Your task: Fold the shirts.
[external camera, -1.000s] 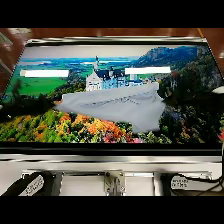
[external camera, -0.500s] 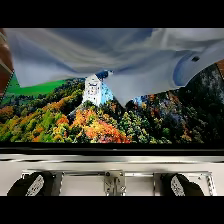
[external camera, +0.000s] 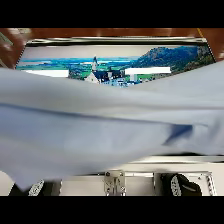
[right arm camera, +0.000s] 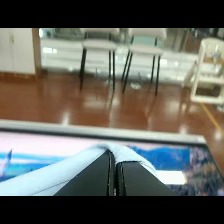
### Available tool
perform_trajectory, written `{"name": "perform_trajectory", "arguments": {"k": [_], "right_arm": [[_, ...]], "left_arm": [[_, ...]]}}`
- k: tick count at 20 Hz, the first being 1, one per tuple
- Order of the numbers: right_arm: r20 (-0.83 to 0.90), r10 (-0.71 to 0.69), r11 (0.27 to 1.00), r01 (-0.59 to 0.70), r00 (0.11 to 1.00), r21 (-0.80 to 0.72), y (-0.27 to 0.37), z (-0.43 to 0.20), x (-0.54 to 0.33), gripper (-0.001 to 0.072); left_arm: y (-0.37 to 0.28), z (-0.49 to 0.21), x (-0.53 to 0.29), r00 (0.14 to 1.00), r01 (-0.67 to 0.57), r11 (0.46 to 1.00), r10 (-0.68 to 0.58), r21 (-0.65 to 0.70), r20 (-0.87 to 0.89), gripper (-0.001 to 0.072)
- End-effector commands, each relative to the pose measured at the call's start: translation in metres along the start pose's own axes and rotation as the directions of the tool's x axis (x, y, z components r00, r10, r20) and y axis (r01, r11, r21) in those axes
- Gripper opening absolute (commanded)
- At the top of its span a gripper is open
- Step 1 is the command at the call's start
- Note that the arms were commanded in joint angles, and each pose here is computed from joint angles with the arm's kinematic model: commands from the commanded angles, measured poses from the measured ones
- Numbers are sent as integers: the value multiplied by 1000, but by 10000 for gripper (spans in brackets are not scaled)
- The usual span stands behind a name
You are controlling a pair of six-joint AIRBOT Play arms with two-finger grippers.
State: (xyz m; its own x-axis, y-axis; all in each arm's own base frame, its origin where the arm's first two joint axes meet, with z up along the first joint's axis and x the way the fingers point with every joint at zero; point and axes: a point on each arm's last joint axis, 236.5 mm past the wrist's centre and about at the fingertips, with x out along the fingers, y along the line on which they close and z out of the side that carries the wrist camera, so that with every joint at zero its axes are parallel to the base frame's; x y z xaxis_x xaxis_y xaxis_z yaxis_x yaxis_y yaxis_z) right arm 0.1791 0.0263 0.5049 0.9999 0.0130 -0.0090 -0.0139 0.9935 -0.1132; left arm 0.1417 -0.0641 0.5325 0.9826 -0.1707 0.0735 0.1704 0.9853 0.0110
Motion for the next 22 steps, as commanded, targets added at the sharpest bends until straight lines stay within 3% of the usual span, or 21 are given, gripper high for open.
{"name": "perform_trajectory", "arguments": {"k": [1,5,9,11,13,15,22], "right_arm": [[-257,13,1000,-7,966,24,-5,-59,10,66],[-721,128,985,-2,681,173,-20,-188,48,66],[-887,290,944,42,358,326,-18,-333,102,65],[-896,331,934,32,297,356,1,-399,145,65],[-880,331,937,-8,342,350,23,-442,208,65],[-829,303,941,-9,470,338,39,-470,275,66],[-639,183,939,59,747,338,52,-511,390,65]], "left_arm": [[14,-60,12,975,-31,999,23,-32,-222,37],[47,-178,55,842,-90,990,16,-112,-539,37],[73,-353,92,594,-207,950,-69,-236,-801,36],[88,-421,118,550,-276,922,-80,-271,-831,37],[107,-468,155,550,-336,891,-77,-305,-832,37],[121,-501,199,570,-350,872,-93,-343,-817,38],[137,-567,326,625,-272,893,-121,-359,-772,38]]}}
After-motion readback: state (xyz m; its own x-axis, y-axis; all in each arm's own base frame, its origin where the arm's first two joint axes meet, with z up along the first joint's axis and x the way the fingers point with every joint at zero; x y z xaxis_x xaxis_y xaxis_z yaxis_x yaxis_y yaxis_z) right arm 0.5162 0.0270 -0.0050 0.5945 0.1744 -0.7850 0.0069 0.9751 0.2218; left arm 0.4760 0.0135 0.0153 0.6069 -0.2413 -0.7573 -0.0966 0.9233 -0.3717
